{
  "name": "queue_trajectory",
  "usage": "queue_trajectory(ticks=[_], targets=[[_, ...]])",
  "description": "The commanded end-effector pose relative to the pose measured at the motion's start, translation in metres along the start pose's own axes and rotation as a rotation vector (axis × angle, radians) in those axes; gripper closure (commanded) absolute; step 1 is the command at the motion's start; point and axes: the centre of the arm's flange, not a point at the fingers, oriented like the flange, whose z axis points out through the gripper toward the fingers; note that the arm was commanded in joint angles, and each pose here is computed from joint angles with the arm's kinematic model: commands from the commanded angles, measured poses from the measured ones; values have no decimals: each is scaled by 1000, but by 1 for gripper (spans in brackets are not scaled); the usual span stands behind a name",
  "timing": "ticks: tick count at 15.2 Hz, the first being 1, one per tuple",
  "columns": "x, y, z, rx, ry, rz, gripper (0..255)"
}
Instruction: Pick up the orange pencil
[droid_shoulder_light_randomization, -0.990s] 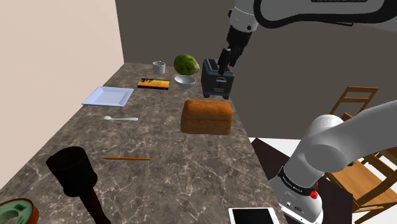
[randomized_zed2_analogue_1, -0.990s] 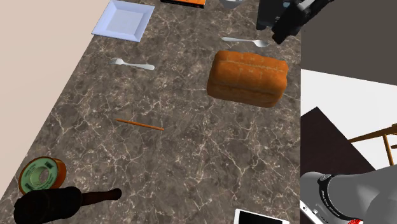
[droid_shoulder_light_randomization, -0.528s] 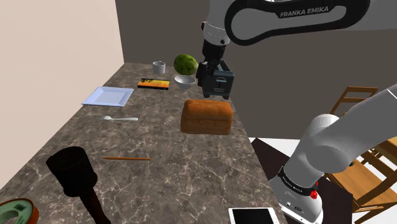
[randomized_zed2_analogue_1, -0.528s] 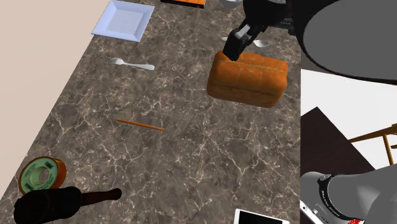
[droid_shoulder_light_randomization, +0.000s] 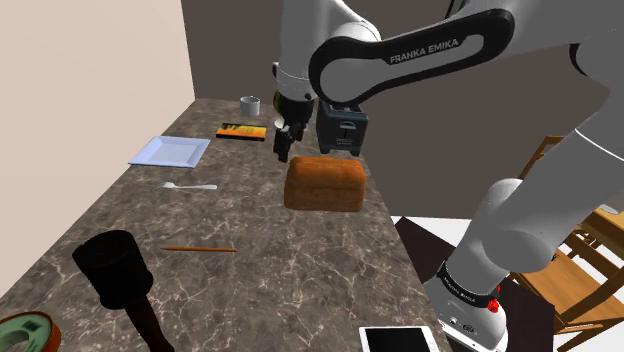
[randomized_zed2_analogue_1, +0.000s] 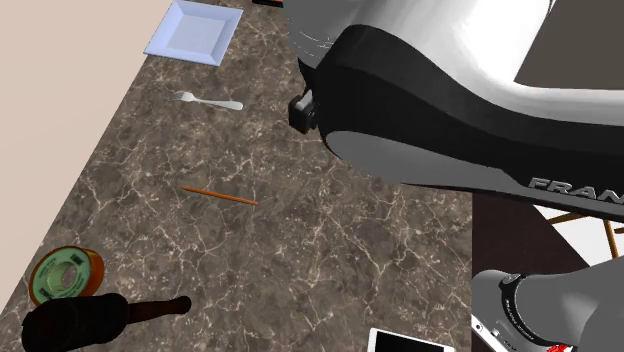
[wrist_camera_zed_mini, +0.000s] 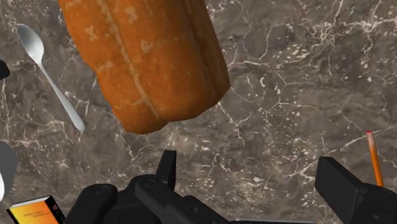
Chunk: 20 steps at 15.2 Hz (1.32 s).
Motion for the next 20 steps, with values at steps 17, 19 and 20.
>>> queue_trajectory(ticks=[17, 19, 20], targets=[[93, -187, 119, -11, -35, -325, 0], [99, -210, 133, -12, -39, -361, 0], [102, -221, 140, -12, -41, -380, 0]])
